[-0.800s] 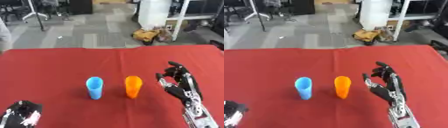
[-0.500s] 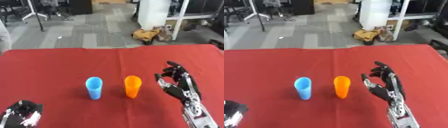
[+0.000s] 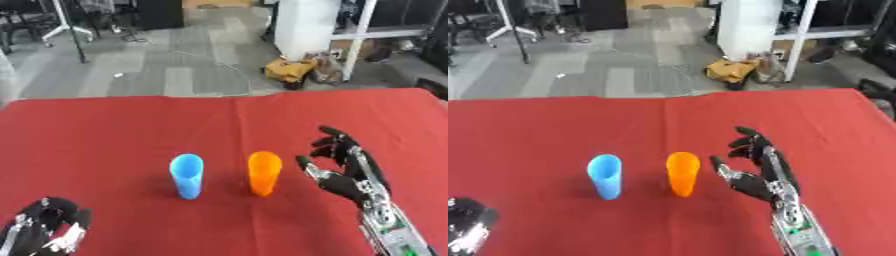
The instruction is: Pour the contents of one cup into another cup.
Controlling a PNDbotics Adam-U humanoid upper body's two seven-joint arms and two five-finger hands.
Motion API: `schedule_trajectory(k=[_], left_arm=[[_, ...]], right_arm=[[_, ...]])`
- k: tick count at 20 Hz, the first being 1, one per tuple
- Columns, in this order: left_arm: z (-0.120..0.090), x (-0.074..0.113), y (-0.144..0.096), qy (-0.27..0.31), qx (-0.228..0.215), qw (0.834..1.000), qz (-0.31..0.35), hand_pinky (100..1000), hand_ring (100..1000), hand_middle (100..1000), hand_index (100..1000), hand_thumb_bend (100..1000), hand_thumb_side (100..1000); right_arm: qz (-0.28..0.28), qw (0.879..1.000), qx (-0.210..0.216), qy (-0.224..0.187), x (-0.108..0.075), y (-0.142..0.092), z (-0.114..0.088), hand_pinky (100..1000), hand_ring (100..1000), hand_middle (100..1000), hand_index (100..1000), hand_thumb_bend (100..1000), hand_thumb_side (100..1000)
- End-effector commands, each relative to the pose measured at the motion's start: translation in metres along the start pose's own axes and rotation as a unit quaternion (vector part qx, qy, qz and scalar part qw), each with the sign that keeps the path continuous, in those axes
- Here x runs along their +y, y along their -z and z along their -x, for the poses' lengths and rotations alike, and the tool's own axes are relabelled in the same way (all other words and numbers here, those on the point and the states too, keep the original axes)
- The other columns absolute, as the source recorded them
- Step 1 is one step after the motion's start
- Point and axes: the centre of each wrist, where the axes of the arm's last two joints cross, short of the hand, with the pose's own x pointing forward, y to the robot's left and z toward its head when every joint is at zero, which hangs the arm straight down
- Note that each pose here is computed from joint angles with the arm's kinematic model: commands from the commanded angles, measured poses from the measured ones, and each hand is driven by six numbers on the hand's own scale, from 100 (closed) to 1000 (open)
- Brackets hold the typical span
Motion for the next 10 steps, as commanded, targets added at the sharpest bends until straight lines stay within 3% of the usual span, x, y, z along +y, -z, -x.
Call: schedule_trajectory(k=[1, 5, 10], left_arm=[[-0.0091, 0.0034, 0.006, 0.016, -0.014, 1.0, 0.016, 640, 412, 435, 552, 368, 100], [-0.0106, 0.0011, 0.009, 0.016, -0.017, 0.999, 0.026, 641, 413, 437, 553, 370, 100], [-0.0106, -0.0005, 0.0097, 0.018, -0.016, 0.999, 0.035, 641, 413, 436, 552, 372, 100]], right_arm=[[-0.019, 1.0, -0.005, -0.019, -0.0051, 0.0054, -0.001, 809, 689, 696, 918, 487, 213], [-0.032, 0.999, -0.004, -0.032, -0.0038, 0.0091, 0.0016, 848, 734, 738, 944, 512, 234], [-0.035, 0.998, -0.002, -0.048, -0.0023, 0.0146, 0.0036, 850, 722, 727, 942, 518, 232]])
